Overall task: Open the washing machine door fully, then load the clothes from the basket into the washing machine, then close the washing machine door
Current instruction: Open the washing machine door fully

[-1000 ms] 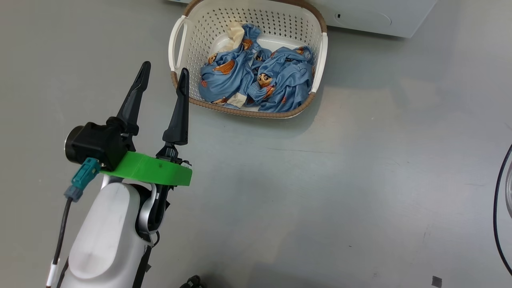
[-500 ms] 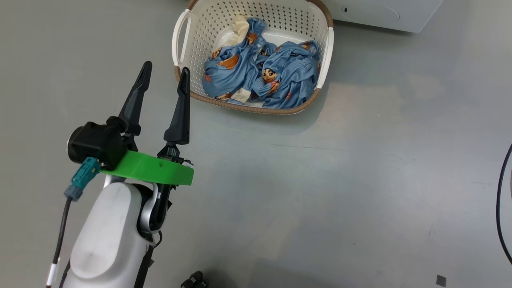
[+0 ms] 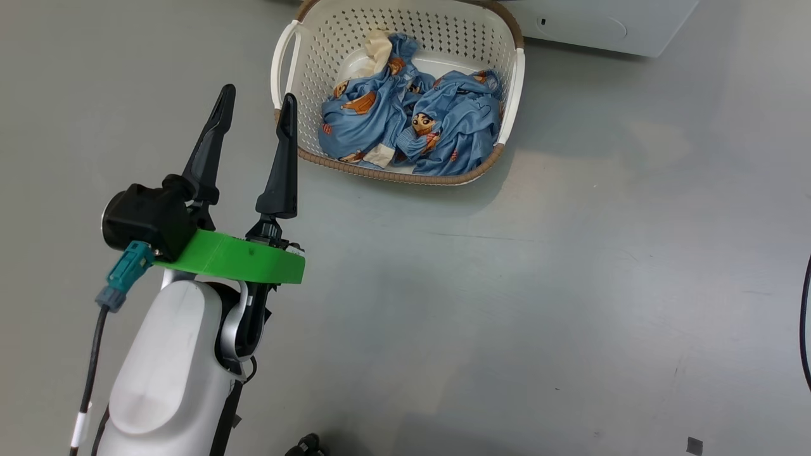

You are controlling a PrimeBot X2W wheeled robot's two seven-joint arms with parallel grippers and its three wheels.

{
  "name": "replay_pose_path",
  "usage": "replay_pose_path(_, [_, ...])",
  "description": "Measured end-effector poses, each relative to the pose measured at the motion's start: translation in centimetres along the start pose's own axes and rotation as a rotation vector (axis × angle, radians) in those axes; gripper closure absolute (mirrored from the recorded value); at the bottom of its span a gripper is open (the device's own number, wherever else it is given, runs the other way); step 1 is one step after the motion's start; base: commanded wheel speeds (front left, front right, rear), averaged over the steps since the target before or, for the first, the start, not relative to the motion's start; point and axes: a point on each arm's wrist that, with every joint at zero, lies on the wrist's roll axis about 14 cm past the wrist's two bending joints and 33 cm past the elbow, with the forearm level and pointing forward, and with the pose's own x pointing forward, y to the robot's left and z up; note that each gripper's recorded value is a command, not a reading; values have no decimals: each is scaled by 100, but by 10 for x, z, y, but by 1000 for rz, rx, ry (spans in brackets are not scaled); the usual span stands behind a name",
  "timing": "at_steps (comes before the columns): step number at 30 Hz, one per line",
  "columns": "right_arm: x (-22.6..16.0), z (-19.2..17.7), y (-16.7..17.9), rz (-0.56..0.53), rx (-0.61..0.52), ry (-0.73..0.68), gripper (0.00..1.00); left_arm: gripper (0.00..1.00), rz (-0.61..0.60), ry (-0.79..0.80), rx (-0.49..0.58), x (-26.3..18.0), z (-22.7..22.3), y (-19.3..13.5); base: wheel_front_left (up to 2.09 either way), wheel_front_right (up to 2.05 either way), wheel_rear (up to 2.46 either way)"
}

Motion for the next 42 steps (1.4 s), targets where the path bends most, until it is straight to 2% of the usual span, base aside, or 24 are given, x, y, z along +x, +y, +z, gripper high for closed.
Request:
replay_pose_path(7, [-4, -11, 4, -2, -13, 69, 100, 0, -11, -16, -4, 1, 5, -4, 0, 0, 0])
replay_pose_path(17, [-18, -31, -12, -55, -20, 143, 100, 0, -26, -46, -10, 2, 16, -10, 0, 0, 0])
replay_pose_path(26, [-27, -46, -10, -42, -27, 212, 100, 0, -41, -63, -4, 2, 23, -16, 0, 0, 0])
replay_pose_path(42, [-48, -96, -2, -18, -54, 407, 100, 0, -59, -99, 0, -4, 39, -24, 0, 0, 0])
